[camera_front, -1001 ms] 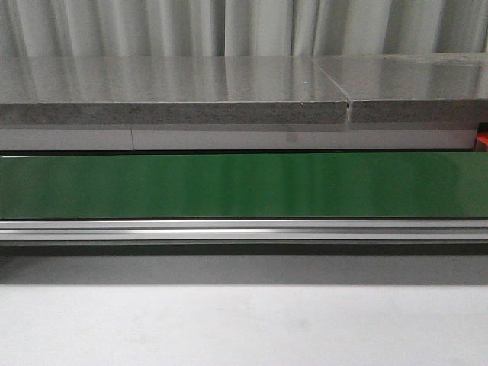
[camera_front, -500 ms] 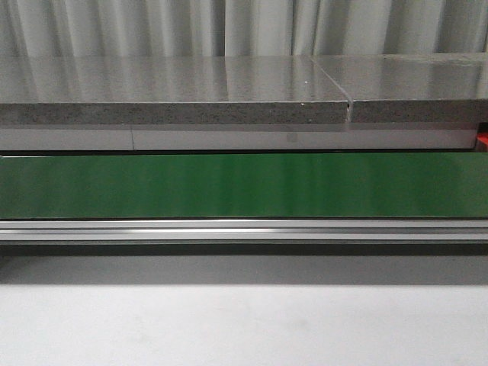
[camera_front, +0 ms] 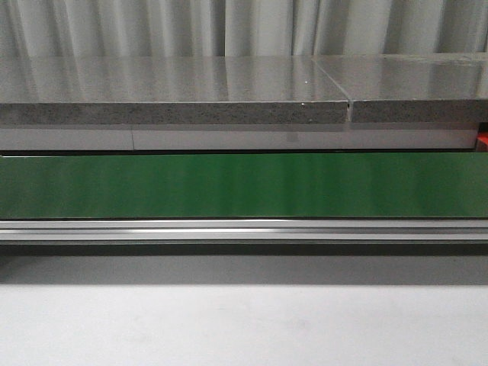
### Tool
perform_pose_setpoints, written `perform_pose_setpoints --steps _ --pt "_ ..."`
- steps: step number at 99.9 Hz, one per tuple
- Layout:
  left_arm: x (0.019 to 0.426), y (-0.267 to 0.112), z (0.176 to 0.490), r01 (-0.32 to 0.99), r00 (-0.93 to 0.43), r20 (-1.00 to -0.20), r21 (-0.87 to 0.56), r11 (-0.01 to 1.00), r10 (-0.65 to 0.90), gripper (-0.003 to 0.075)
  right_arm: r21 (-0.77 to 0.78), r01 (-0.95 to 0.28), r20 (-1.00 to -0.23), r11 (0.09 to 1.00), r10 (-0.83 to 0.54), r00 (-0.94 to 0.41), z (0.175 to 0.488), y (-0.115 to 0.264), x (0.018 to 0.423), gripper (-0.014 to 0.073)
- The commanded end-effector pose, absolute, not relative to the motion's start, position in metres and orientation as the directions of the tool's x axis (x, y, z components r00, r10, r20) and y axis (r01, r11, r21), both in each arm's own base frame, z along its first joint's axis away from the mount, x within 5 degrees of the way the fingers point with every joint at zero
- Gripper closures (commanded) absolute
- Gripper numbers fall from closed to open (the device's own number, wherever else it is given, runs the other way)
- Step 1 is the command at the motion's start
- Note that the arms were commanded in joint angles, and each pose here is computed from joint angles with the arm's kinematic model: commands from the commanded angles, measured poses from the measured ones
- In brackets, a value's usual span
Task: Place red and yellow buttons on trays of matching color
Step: 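Carry the yellow button into the yellow tray and open the right gripper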
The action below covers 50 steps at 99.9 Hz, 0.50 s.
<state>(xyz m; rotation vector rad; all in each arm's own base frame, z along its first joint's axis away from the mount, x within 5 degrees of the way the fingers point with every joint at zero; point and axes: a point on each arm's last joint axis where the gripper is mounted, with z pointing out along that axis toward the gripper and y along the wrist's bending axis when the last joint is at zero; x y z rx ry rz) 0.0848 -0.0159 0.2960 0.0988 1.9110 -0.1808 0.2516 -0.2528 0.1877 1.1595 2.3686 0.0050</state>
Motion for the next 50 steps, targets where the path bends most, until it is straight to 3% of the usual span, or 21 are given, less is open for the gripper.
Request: perform_pose_setpoints --steps 1,11,33,50 --pt "0.087 -0.016 0.312 0.162 -0.253 -0.966 -0.090 0.983 -0.046 0.0739 0.219 0.737 -0.519 0.639 0.716 -0.466 0.209 -0.258 0.254 0.0451" --pt "0.087 -0.016 0.312 0.162 -0.253 -0.966 -0.090 0.983 -0.046 0.0739 0.219 0.737 -0.520 0.639 0.716 -0.466 0.209 -0.258 0.254 0.0354" --pt "0.087 -0.016 0.312 0.162 -0.253 -0.966 -0.090 0.983 -0.046 0.0739 0.242 0.742 -0.515 0.626 0.730 -0.448 0.210 -0.257 0.254 -0.0015" --pt "0.087 -0.016 0.312 0.162 -0.253 -0.966 -0.090 0.983 -0.046 0.0739 0.268 0.740 -0.540 0.617 0.732 -0.415 0.223 -0.254 0.253 -0.0052"
